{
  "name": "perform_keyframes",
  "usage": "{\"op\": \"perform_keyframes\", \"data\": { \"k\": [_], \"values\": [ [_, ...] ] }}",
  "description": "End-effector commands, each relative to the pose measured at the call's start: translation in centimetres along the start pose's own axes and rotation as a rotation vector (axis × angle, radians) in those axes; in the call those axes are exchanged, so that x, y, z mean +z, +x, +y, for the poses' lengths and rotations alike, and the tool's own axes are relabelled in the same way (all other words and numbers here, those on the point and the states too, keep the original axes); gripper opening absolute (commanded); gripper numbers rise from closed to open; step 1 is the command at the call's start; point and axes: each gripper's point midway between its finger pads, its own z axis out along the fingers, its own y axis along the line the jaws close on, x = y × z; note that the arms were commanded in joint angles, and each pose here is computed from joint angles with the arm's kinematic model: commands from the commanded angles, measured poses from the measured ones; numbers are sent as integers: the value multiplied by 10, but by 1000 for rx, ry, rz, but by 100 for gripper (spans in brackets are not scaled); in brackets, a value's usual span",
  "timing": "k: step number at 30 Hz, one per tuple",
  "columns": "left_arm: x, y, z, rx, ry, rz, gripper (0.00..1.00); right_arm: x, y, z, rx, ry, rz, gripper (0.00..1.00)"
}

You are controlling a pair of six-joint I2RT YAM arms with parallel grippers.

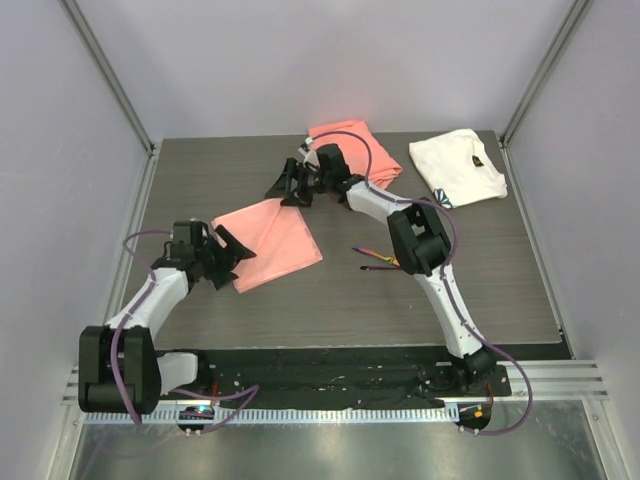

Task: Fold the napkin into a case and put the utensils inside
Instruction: Smooth out the upper triangle-folded napkin at the center of the board.

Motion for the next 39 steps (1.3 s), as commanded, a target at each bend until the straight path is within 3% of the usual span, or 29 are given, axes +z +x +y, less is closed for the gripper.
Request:
{"op": "perform_keyframes", "data": {
  "k": [1,9,12,20,27,39],
  "values": [
    [-36,-24,-45,68,115,-87,79,-10,10,99,-105,-135,-42,82],
    [-24,-28,-32,25,120,-68,47,17,76,112,15,-224,37,82],
    [-12,-21,-23,1,109,-31,41,25,89,114,50,-252,56,81],
    [8,-1,21,-27,-14,10,38,29,112,86,79,-196,93,81],
    [10,11,47,-67,-98,14,34,33,104,53,70,-145,87,81],
    [12,26,70,-93,-169,36,31,25,20,-37,-25,44,-19,81]
  ]
}}
